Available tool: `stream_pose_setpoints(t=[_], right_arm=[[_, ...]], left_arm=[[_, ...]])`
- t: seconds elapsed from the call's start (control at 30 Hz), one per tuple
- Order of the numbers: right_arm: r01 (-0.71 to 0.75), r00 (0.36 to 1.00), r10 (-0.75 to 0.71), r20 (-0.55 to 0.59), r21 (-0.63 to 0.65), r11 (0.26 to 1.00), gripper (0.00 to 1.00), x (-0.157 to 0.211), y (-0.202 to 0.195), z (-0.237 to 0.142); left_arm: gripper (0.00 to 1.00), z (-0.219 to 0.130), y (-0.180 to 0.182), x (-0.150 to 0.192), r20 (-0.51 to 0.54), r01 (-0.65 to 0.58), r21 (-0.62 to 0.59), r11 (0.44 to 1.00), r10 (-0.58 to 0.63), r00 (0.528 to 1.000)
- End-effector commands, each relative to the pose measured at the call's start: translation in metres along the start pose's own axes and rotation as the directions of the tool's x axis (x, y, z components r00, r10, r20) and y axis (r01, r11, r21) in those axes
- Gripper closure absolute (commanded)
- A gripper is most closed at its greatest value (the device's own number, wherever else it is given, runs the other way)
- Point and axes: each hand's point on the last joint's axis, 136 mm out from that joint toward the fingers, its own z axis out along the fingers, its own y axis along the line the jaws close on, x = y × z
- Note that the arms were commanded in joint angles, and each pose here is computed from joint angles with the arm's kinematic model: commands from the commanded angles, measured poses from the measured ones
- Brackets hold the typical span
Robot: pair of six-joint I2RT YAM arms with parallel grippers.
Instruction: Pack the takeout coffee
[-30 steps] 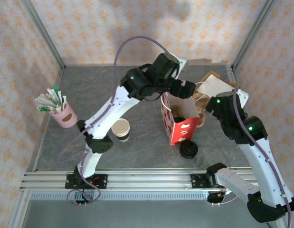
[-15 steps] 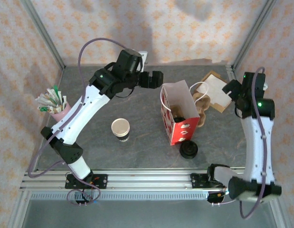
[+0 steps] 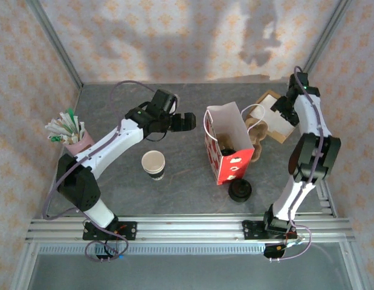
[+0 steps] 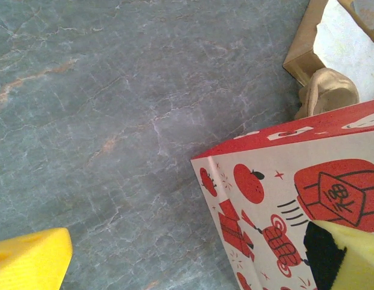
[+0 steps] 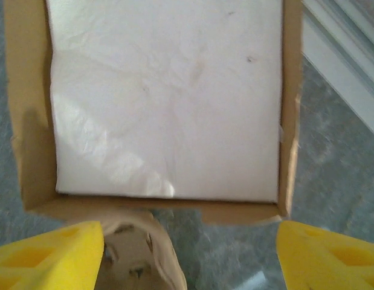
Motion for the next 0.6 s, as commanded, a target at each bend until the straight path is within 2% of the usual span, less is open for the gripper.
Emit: stream_pose_setpoints(t=[0.0,0.27,0.57], right_arm=[[0.044,0.999,-0.044,-0.018,0.014,0.999,0.25,-0.010,0.004,0.016],[0.083,0.994,-0.080,-0.073,0.045,0.996,0.27,-0.032,0.020,0.058],[0.157,0.981,-0.144,-0.128,0.100,0.982,0.26,-0.029,0.029,0.081]], left_arm=[[0.00,-0.005,-0.016,-0.010,0.056,0.022,0.082,0.996,-0.026,0.998],[0.00,0.002,0.003,0.001,0.050,0.019,0.014,1.000,-0.020,0.999],[0.00,0.006,0.004,0.001,0.050,0.013,0.006,1.000,-0.013,0.999]])
